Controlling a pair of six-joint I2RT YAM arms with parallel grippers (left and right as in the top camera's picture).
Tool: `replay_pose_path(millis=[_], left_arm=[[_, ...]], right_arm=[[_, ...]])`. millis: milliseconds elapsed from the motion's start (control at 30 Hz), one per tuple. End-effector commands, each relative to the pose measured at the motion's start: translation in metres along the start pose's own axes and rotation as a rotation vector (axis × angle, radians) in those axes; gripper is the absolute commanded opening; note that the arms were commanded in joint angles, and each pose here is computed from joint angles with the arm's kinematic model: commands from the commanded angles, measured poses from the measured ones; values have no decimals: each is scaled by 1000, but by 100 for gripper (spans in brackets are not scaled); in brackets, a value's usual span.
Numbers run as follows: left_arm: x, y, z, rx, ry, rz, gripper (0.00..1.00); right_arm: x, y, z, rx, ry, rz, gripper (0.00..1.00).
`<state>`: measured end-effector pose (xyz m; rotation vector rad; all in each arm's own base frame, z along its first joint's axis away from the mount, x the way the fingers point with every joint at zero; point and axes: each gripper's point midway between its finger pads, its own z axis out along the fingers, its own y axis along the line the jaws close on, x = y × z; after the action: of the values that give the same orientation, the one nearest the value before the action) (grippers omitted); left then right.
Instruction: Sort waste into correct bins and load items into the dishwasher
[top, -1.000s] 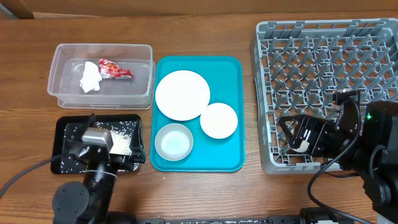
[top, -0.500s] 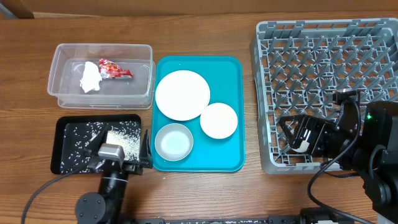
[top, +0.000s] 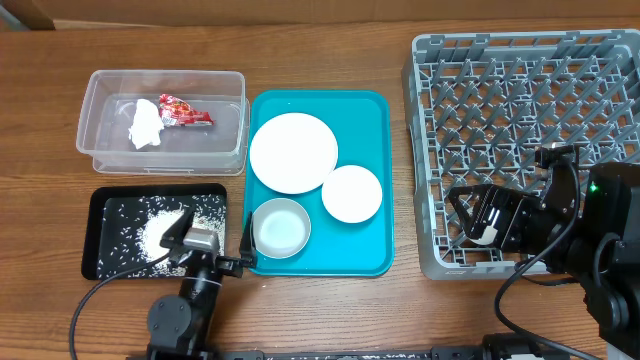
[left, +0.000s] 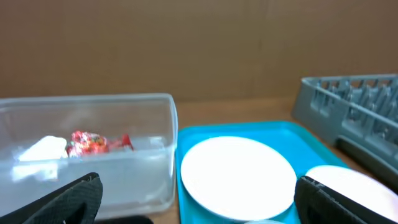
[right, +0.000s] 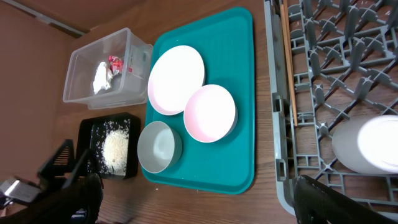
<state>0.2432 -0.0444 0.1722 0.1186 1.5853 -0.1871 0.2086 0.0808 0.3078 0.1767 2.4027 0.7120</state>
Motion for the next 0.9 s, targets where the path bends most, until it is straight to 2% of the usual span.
replay_pose_path(millis=[0, 233, 333, 867], left_arm=[[-2, -2, -1, 16, -14, 16, 100], [1, -2, 0, 17, -3, 15, 100], [16, -2, -1, 14, 60, 12, 100], [16, -1, -1, 10, 61, 12, 100]], right_arm=[[-3, 6, -5, -16, -17, -21, 100], [-3, 6, -4, -17, -17, -21, 100], [-3, 6, -5, -16, -18, -22, 100], [-3, 6, -5, -16, -17, -22, 100]])
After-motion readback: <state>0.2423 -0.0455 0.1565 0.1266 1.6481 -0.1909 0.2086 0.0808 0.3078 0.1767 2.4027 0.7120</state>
